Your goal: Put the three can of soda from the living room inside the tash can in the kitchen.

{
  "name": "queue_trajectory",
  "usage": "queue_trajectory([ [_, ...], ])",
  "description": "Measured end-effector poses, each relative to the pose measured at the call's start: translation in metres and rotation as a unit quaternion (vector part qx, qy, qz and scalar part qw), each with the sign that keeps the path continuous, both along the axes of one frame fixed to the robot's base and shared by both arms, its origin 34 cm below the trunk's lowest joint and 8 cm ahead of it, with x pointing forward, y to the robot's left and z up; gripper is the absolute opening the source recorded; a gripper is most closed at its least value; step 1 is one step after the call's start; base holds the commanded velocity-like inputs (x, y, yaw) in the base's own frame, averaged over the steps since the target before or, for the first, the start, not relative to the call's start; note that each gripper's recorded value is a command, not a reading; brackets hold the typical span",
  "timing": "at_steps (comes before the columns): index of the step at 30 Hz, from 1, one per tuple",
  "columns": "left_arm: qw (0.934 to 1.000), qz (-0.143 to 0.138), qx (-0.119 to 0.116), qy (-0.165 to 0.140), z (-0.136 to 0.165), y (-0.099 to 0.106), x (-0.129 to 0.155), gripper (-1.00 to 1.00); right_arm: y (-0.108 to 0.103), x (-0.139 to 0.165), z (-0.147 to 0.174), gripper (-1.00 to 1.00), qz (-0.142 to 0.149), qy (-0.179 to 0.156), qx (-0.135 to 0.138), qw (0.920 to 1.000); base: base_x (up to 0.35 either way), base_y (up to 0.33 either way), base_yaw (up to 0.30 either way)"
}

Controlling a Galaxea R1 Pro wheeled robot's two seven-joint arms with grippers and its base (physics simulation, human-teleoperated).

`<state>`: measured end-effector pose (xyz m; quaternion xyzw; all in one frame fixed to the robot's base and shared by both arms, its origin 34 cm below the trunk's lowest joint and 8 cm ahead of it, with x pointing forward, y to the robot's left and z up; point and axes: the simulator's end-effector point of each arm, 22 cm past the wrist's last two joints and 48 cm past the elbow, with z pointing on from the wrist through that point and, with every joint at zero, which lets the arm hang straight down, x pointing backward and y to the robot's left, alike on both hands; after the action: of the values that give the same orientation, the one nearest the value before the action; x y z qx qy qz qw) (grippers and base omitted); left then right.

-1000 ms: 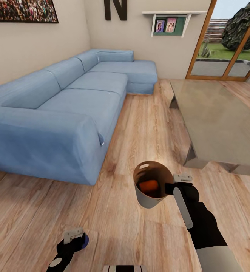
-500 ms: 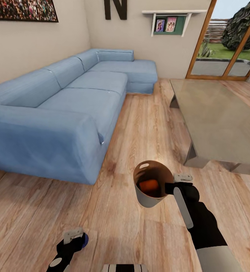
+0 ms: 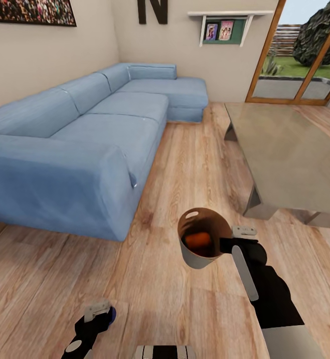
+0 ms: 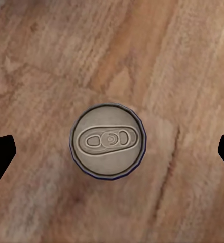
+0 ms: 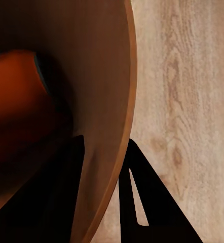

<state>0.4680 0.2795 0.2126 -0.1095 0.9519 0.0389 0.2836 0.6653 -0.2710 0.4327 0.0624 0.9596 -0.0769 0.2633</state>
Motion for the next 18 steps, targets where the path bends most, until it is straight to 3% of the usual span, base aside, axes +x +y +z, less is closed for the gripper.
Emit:
queue_trajectory([
  [18, 1.0, 0.0, 0.0, 0.0, -0.0068, -0.0004, -0.0017, 1.0, -0.0009, -0.0016, -0.0063, -1.0, 0.0, 0.0, -0.002, 1.0, 0.027, 0.0, 0.0],
])
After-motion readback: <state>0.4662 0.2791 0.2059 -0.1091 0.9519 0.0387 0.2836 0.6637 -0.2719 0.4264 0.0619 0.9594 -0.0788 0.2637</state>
